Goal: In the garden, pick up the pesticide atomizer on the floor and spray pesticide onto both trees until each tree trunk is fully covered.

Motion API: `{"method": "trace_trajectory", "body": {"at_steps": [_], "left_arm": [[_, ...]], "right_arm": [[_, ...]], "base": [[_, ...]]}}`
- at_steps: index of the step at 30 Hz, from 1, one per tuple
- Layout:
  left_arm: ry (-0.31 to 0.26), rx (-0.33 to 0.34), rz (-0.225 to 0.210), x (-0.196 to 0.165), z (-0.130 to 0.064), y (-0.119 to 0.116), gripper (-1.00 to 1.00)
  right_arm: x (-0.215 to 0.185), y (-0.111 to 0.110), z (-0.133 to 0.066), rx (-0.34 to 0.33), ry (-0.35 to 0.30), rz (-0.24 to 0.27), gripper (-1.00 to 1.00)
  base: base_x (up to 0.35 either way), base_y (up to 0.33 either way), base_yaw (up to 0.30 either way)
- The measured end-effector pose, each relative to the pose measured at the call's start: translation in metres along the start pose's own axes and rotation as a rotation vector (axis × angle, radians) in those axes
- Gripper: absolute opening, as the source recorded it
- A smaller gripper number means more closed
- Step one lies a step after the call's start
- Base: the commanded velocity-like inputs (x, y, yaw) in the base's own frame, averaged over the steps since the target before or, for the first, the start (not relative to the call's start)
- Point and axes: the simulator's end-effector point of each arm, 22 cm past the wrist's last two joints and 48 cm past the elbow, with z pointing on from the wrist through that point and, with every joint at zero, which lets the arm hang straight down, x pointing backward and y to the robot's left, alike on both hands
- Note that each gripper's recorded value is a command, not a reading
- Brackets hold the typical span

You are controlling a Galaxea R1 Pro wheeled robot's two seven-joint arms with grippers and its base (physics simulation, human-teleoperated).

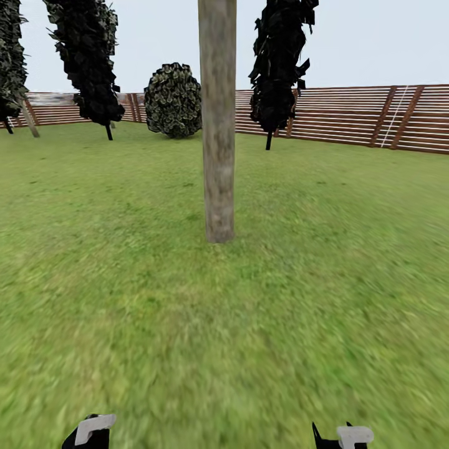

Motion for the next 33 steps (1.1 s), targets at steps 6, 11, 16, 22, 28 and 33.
{"method": "trace_trajectory", "body": {"at_steps": [6,11,16,22,28,33], "left_arm": [[0.000,0.000,0.000,-0.0003,0.0001,0.0000,-1.00],[-0.001,0.000,0.000,-0.0004,0.0002,0.0000,-1.00],[0.000,0.000,0.000,-0.0002,0.0001,0.0000,-1.00],[-0.001,0.000,0.000,-0.0003,0.0001,0.0000,-1.00],[-0.001,0.000,0.000,-0.0004,0.0002,0.0000,-1.00],[0.000,0.000,0.000,-0.0003,0.0001,-0.0001,-1.00]], "right_arm": [[0.0000,0.0012,0.0000,-0.002,0.000,0.001,1.00],[0.0000,0.0012,0.0000,-0.002,0.000,0.001,1.00],[0.0000,0.0012,0.0000,-0.002,0.000,0.001,1.00],[0.0000,0.0013,0.0000,-0.002,0.000,0.001,1.00],[0.0000,0.0013,0.0000,-0.002,0.000,0.001,1.00],[0.0000,0.0013,0.0000,-0.002,0.000,0.001,1.00]], "base": [[0.318,-0.087,0.000],[0.318,-0.025,0.000],[0.320,-0.001,0.000],[0.320,0.000,0.000],[0.324,0.000,0.000],[0.326,0.000,0.000]]}}
